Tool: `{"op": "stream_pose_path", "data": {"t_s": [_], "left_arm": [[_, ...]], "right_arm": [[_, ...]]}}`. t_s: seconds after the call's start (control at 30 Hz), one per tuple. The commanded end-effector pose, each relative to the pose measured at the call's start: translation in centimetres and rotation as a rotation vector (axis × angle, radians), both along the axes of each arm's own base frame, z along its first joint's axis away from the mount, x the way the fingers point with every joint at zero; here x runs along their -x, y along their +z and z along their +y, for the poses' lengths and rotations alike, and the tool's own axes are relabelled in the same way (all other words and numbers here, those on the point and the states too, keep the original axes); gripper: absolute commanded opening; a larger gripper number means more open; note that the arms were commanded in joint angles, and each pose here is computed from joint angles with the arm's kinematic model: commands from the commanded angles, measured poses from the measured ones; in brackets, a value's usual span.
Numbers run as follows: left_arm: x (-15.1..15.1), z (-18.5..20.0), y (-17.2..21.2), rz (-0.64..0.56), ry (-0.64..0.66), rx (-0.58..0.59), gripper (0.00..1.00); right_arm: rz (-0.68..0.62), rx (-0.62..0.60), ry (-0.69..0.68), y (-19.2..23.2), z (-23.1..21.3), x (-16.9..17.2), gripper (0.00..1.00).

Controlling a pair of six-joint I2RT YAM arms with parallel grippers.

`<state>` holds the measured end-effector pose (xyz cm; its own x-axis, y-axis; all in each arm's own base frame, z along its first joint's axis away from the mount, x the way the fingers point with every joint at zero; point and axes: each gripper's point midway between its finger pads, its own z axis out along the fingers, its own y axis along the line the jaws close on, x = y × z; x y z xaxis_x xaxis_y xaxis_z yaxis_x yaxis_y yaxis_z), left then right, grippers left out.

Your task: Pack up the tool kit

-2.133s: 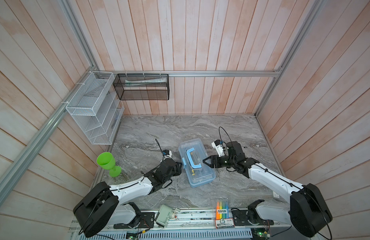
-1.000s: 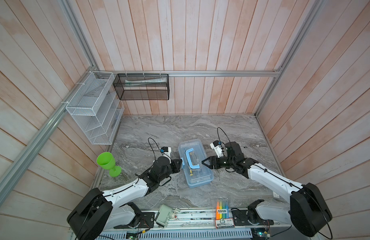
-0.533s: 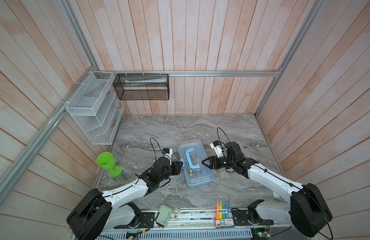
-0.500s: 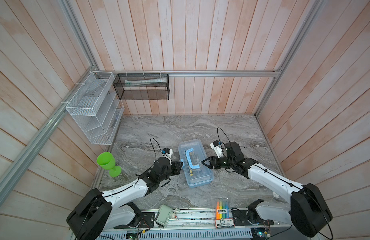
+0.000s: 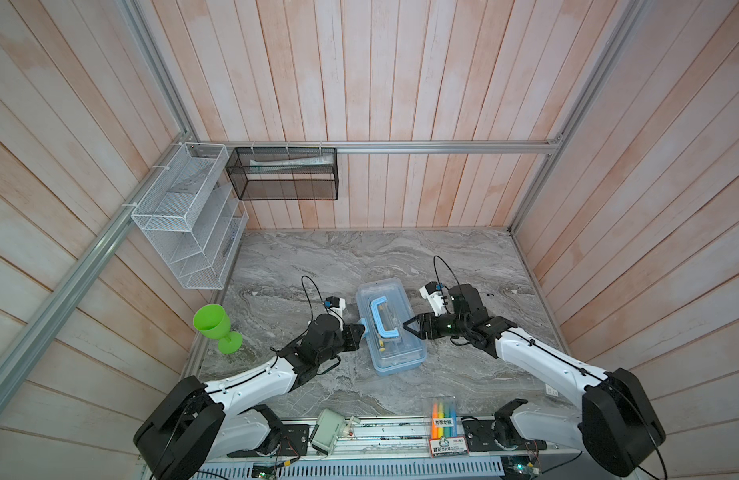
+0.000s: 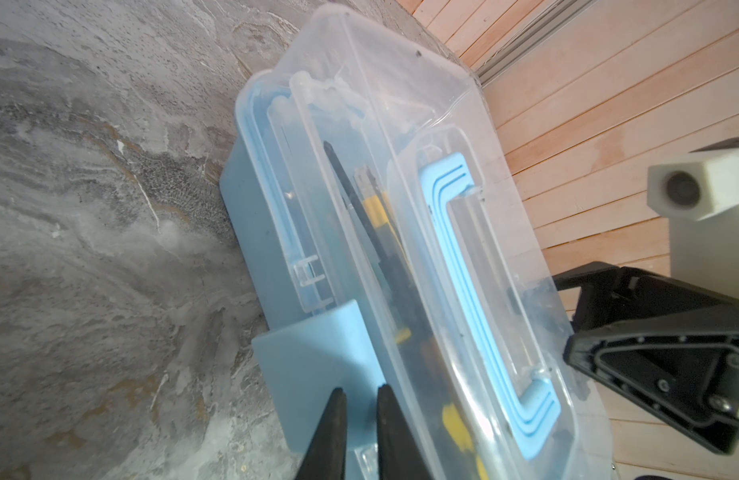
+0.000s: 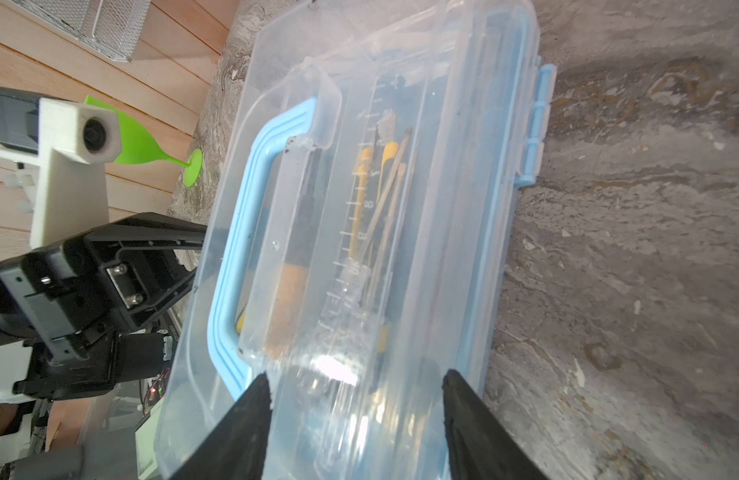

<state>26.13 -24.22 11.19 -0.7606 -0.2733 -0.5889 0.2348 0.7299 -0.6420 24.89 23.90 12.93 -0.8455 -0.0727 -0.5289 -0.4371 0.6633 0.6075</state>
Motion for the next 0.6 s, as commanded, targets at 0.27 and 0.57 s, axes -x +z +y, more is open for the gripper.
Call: {"op": "stream_pose_path", "data": {"t_s": [0.27,0.57], "left_arm": [[0.39,-0.85,-0.4,0.009,-0.042,0.011,0.16],[0.47,-1.43,-0.73,0.018,-0.056,0.019,0.15]], "right_arm": [[0.069,0.036,0.007,-1.67,-0.49,1.77,0.62],[0.072,0.031,0.001,-1.69,-0.5,1.79,0.62]]}}
